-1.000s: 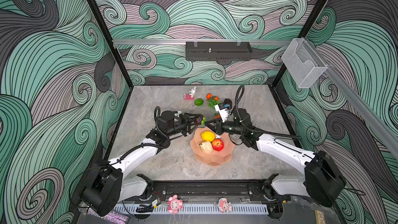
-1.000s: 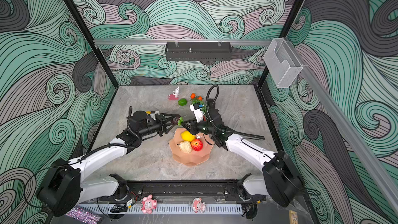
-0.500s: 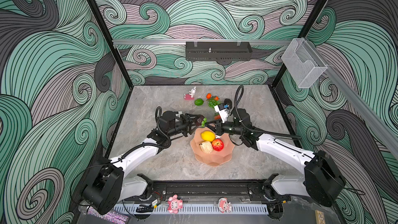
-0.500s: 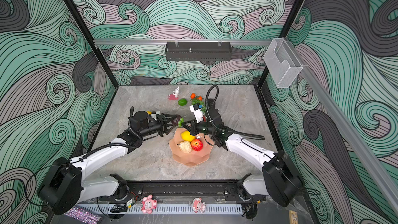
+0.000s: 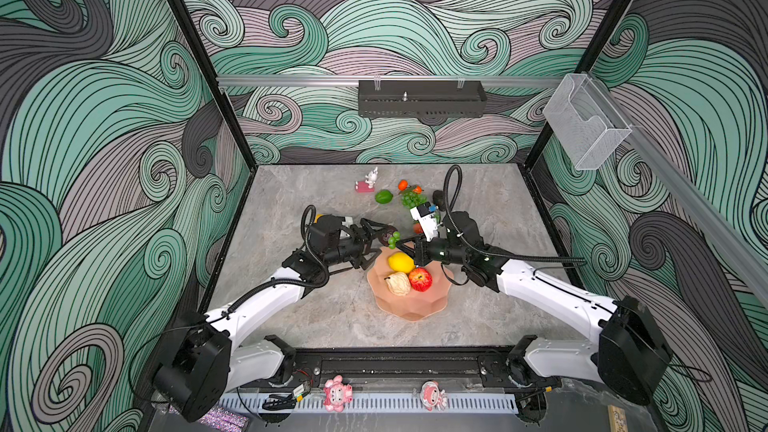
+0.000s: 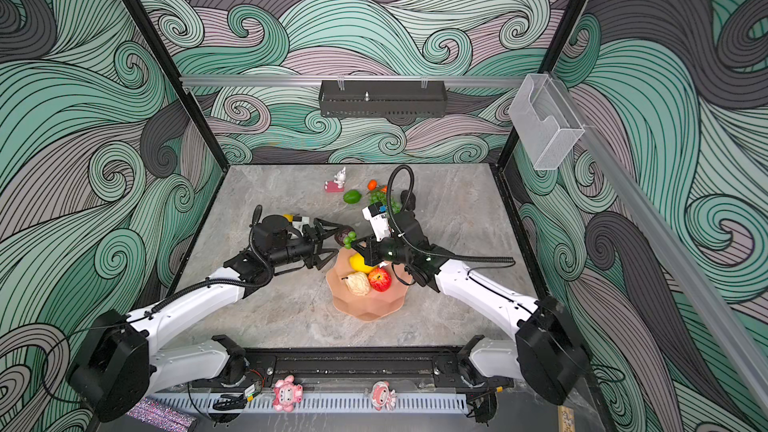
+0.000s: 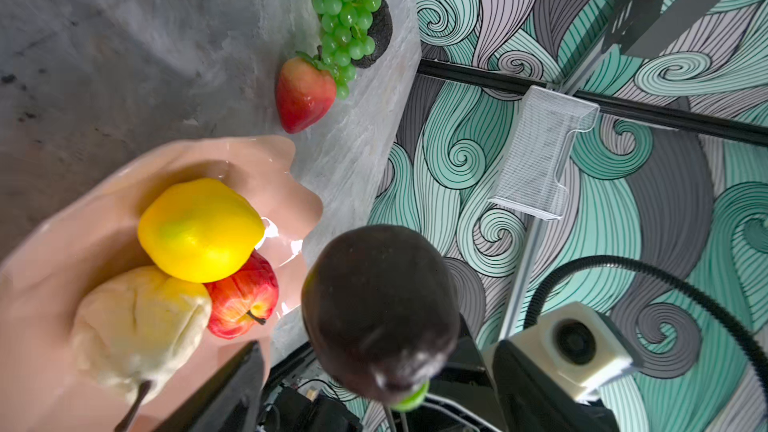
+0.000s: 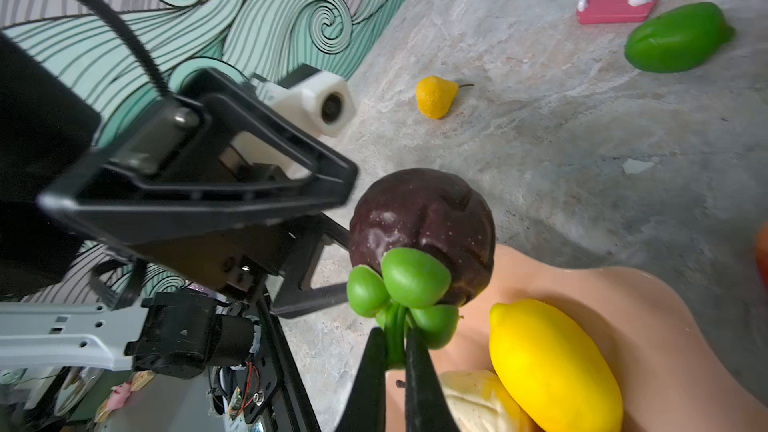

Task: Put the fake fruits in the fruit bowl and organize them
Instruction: 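Grasp the plum by its green leaves with the right gripper from the left gripper, then lower the plum into the bowl with the right gripper while the left gripper withdraws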

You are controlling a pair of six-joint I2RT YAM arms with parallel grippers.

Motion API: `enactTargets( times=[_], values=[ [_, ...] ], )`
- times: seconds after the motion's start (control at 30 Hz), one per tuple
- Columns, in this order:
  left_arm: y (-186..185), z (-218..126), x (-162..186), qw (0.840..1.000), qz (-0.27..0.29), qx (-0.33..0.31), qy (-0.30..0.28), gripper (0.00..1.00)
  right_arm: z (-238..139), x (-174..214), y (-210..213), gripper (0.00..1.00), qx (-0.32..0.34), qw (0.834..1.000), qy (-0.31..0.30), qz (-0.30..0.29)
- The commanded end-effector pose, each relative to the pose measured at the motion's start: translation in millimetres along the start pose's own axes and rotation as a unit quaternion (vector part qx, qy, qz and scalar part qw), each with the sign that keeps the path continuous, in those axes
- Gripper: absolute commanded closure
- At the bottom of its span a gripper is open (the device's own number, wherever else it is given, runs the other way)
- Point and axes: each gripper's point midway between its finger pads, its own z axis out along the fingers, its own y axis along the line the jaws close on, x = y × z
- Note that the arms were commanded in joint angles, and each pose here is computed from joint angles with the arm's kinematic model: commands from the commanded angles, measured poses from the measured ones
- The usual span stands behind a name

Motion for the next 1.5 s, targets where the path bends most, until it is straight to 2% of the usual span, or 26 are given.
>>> enactTargets(
  times=[0.0, 0.13, 0.27, 0.37, 0.5, 0.97, 1.2, 1.47],
  values=[
    [-13.4, -23.0, -16.8, 0.995, 0.078, -0.015, -0.061, 0.09, -15.2, 3.0, -10.0, 0.98, 0.070, 0.997, 0.017, -0.009],
    [-10.6, -51.8, -36.0, 0.977, 0.163, -0.059, -0.128, 0.05, -29.4, 24.8, -11.7, 0.99, 0.110, 0.992, 0.062, -0.002],
    [-5.5, -77.7, -52.5, 0.948, 0.239, -0.112, -0.177, 0.03, -45.4, 48.4, -8.4, 1.00, 0.132, 0.986, 0.104, 0.015],
    [2.4, -90.1, -61.8, 0.927, 0.279, -0.152, -0.198, 0.03, -57.7, 62.9, -6.2, 1.00, 0.147, 0.980, 0.129, 0.031],
    [14.0, -99.2, -70.6, 0.909, 0.304, -0.188, -0.213, 0.02, -70.1, 80.6, -2.6, 1.00, 0.162, 0.972, 0.164, 0.051],
    [45.0, -100.4, -82.1, 0.891, 0.323, -0.232, -0.217, 0.01, -66.7, 124.9, 8.0, 1.00, 0.176, 0.943, 0.274, 0.067],
    [53.0, -101.3, -83.2, 0.890, 0.322, -0.238, -0.218, 0.01, -61.8, 130.7, 6.2, 1.00, 0.191, 0.928, 0.312, 0.066],
    [55.3, -102.9, -84.4, 0.891, 0.319, -0.236, -0.221, 0.01, -52.7, 137.7, 3.8, 1.00, 0.196, 0.919, 0.334, 0.070]
  ],
)
